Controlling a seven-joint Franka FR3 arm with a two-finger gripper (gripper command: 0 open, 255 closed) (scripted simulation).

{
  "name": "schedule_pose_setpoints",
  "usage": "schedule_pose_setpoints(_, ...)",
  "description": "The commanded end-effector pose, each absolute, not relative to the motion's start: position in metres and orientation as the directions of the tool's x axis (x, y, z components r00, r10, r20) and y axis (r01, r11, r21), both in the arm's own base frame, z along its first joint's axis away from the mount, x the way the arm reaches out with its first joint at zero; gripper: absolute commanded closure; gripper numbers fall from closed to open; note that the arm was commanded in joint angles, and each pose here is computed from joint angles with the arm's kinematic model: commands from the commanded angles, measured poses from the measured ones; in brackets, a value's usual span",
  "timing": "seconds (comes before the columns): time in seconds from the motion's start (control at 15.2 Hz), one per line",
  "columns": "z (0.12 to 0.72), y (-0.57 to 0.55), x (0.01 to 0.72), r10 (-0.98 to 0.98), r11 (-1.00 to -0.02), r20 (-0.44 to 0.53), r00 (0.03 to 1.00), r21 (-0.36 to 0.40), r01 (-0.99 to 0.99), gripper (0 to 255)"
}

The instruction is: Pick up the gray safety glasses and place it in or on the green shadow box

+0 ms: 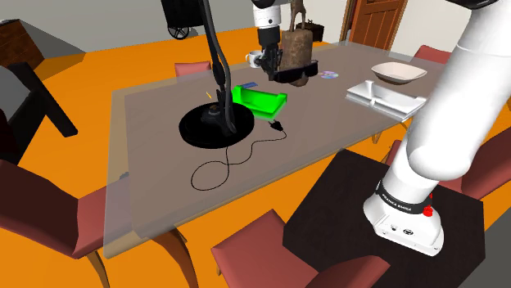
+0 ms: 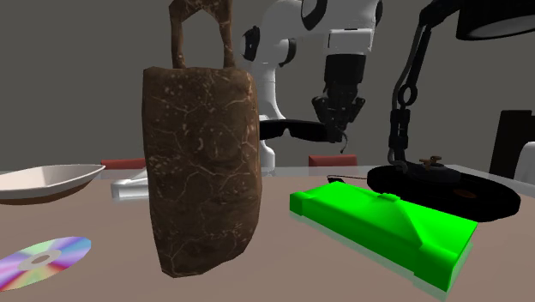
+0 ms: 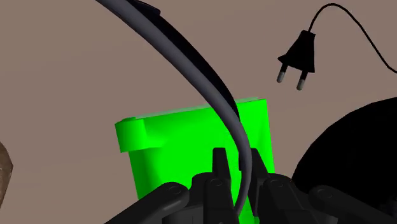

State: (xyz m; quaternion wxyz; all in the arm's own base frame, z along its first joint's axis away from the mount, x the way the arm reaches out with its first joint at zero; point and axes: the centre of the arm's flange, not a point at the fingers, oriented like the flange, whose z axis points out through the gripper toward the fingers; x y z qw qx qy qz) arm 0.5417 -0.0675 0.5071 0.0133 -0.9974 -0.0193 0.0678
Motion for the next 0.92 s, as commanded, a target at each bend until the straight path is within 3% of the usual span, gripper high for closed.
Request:
schedule_pose_setpoints(0.0, 0.506, -0.05, 0.563, 0.04, -0.999, -0.134, 0.99, -0.03, 0.036, 255)
schedule_pose_setpoints(0.66, 0.513, 0.033, 0.669, 0.04, -0.999, -0.134, 0.99, -0.03, 0.036, 255)
schedule_pose_setpoints(0.86, 0.497, 0.032, 0.669, 0.04, -0.999, -0.134, 0.99, -0.03, 0.036, 255)
